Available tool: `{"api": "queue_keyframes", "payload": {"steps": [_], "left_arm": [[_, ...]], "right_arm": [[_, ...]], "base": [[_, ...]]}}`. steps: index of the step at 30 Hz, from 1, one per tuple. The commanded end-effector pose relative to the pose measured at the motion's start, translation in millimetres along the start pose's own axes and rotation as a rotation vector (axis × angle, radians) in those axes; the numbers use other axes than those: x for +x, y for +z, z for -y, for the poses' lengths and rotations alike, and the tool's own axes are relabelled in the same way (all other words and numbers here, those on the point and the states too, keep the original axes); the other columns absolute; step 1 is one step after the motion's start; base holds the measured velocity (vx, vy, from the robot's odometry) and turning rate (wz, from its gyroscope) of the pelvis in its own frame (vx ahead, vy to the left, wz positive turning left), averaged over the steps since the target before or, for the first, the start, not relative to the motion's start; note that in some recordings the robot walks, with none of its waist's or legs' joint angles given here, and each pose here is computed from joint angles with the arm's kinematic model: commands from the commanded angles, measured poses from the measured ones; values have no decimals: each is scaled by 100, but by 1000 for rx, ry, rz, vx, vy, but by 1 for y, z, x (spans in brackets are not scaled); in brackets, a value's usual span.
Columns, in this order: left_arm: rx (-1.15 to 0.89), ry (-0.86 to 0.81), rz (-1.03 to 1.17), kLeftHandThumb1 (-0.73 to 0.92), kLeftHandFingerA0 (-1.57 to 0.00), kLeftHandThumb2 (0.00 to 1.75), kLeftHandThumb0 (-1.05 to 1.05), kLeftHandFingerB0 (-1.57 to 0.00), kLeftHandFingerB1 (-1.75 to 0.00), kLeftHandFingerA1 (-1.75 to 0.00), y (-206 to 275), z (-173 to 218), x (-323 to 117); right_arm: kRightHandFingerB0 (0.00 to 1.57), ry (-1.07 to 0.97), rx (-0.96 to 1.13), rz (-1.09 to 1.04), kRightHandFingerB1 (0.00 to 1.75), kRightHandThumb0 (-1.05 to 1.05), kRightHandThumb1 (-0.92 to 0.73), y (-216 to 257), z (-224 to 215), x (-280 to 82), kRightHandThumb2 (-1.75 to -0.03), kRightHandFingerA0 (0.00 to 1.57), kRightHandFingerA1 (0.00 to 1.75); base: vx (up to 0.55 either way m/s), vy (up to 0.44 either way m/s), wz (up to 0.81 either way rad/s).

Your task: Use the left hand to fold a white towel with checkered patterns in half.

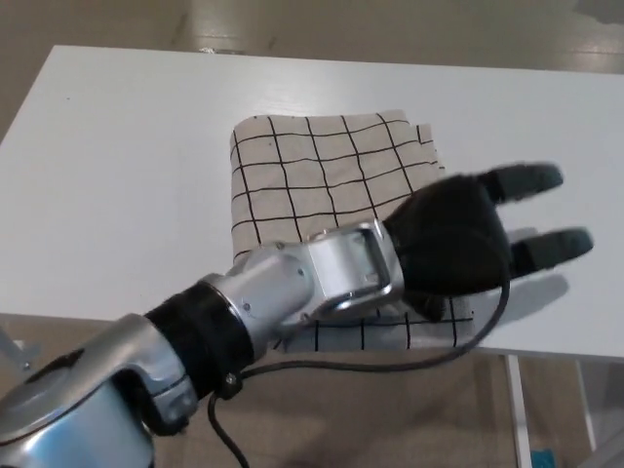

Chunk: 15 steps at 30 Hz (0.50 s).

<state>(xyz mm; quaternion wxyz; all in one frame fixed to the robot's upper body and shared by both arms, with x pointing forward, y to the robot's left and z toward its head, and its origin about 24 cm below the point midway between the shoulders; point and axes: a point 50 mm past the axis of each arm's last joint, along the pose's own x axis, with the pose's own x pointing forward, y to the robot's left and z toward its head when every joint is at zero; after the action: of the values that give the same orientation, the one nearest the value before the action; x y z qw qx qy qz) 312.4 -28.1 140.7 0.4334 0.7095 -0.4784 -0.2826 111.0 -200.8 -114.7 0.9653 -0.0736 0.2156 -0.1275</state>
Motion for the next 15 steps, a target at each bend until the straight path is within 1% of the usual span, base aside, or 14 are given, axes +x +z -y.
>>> {"api": "queue_keyframes", "payload": {"steps": [1,3,4,5,6,7,8,9,11,13,14,15], "left_arm": [[-222,116,-58,59,0,66,-100,0,-5,0,-35,-75,-25],[-208,140,-69,60,0,66,-100,0,-5,0,-40,-84,-29],[-208,153,-74,65,0,61,-100,0,-4,0,-42,-89,-32],[-209,162,-78,65,0,61,-100,0,-4,0,-43,-93,-34],[-220,195,-91,50,0,79,-102,0,-4,0,-47,-102,-42],[-241,229,-102,50,0,79,-102,0,-3,0,-51,-110,-52],[-277,275,-112,51,0,79,-103,0,-4,0,-53,-120,-66],[-299,293,-113,51,0,79,-103,0,-4,0,-52,-123,-72],[-381,333,-112,50,0,77,-102,0,-14,0,-43,-123,-94],[-415,347,-112,49,0,77,-102,0,-16,0,-36,-121,-110],[-432,351,-110,47,0,94,-88,0,-12,0,-33,-121,-117],[-440,350,-109,47,0,94,-88,0,-12,0,-31,-120,-120]], "right_arm": [[21,22,-57,-79,44,-61,-68,-14,4,-10,-93,14,43],[21,25,-56,-74,44,-61,-68,-14,4,-10,-93,14,43],[21,23,-60,-74,44,-61,-68,-15,5,-11,-93,15,43],[21,22,-62,-75,44,-61,-68,-15,6,-12,-93,15,43],[21,19,-66,-74,44,-61,-69,-15,6,-12,-93,15,43],[20,14,-67,-76,44,-61,-69,-15,7,-12,-92,15,43],[29,8,-62,-76,31,-55,-83,-15,7,-12,-64,22,29],[29,6,-57,-75,31,-55,-83,-15,7,-12,-64,22,29],[28,-1,-58,-87,31,-54,-84,-17,9,-13,-65,22,30],[28,1,-71,-89,31,-54,-84,-17,10,-11,-65,22,30],[28,2,-75,-92,31,-53,-84,-17,11,-11,-65,22,30],[28,3,-75,-94,31,-53,-84,-18,11,-12,-65,22,30]], "base": [[0,0,0],[0,0,0],[0,0,0],[0,0,0],[0,0,0],[0,0,0],[0,0,0],[0,0,0],[0,0,0],[0,0,0],[0,0,0],[0,0,0]]}}
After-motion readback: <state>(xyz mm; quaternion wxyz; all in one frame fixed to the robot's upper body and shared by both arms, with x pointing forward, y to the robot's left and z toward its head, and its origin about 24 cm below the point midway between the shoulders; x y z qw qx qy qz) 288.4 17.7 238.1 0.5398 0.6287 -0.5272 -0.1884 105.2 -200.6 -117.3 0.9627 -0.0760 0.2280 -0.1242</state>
